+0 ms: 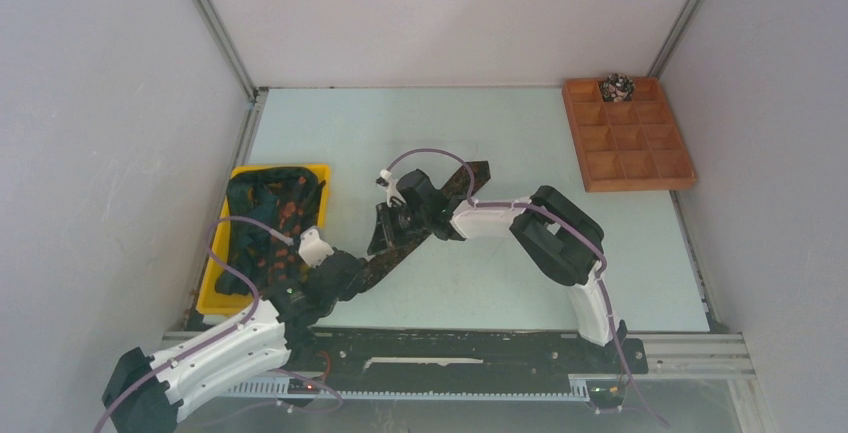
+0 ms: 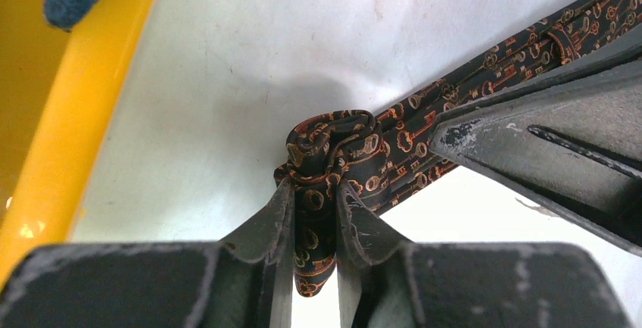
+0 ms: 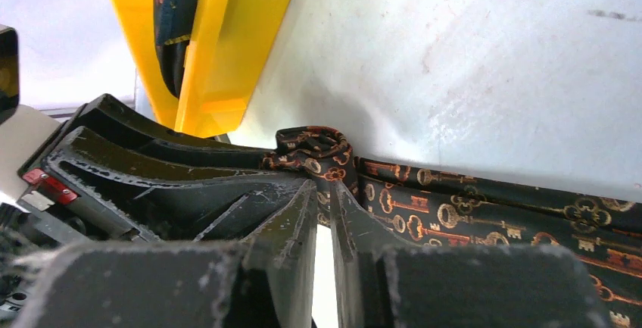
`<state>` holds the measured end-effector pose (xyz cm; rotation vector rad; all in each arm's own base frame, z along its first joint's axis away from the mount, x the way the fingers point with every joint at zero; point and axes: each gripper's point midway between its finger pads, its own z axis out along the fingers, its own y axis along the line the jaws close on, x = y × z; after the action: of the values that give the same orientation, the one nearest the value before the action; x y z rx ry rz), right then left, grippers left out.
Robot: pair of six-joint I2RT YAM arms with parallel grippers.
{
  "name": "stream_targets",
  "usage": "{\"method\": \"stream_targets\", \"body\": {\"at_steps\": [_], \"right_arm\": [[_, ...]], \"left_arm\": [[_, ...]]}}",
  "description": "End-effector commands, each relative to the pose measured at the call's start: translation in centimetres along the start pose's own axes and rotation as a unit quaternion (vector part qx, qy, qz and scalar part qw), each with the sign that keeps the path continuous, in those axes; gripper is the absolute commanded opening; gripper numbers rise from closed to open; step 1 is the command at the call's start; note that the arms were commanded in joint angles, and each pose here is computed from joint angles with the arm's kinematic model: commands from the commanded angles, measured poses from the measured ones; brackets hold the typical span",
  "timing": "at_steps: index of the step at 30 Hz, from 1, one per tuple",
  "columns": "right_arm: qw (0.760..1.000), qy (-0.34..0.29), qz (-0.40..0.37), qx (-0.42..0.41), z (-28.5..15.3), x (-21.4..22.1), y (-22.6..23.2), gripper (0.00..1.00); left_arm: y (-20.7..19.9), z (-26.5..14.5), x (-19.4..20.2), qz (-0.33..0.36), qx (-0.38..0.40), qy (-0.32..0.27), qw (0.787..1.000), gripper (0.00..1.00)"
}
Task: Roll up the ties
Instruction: Roll the tie at the center of the board.
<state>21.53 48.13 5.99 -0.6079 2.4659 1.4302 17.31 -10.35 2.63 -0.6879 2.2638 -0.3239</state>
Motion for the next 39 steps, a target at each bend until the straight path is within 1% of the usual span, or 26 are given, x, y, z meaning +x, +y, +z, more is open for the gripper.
{"method": "stream_targets", "body": {"at_steps": [1,10,12,14,15,20,22,25,28,33,39], "right_arm": [[1.0,-0.009,-0.016,0.01,0.4,-0.7,0.9,0.15],[0.999,0.032,-0.02,0.024,2.4,3.0,0.7,0.14],[0.999,0.037,-0.021,0.024,2.6,3.5,0.9,0.14],[0.998,0.042,-0.021,0.028,2.7,4.0,0.8,0.14],[0.998,0.045,-0.021,0.031,2.8,4.2,0.7,0.14],[0.998,0.054,-0.019,0.038,3.1,5.0,0.3,0.13],[0.998,0.053,-0.018,0.04,3.1,4.9,0.1,0.13],[0.997,0.055,-0.017,0.042,3.1,5.0,-0.1,0.13],[0.997,0.057,-0.017,0.042,3.2,5.1,-0.3,0.13],[0.997,0.059,-0.014,0.042,3.4,5.3,-0.5,0.12],[0.997,0.059,-0.017,0.042,3.1,5.1,-0.4,0.12]], "left_arm": [[0.6,-0.8,0.2,0.022,-0.006,0.016,1.0,0.14],[-0.2,-2.0,-0.1,0.031,0.005,0.031,0.999,0.13],[-0.4,-2.1,-0.2,0.032,0.007,0.031,0.999,0.14],[-0.6,-2.2,-0.3,0.033,0.009,0.032,0.999,0.17],[-0.7,-2.2,-0.4,0.033,0.011,0.031,0.999,0.2],[0.2,-1.9,-0.2,0.033,-0.004,0.027,0.999,0.48],[0.6,-1.7,-0.1,0.027,-0.012,0.025,0.999,0.56],[1.3,-1.4,-0.1,0.014,-0.022,0.015,1.0,0.63],[1.7,-1.2,-0.2,-0.004,-0.024,0.005,1.0,0.65],[2.6,-0.9,-0.2,-0.039,-0.034,-0.009,0.999,0.66],[2.4,-0.9,-0.9,-0.047,-0.035,-0.023,0.998,0.66]]}}
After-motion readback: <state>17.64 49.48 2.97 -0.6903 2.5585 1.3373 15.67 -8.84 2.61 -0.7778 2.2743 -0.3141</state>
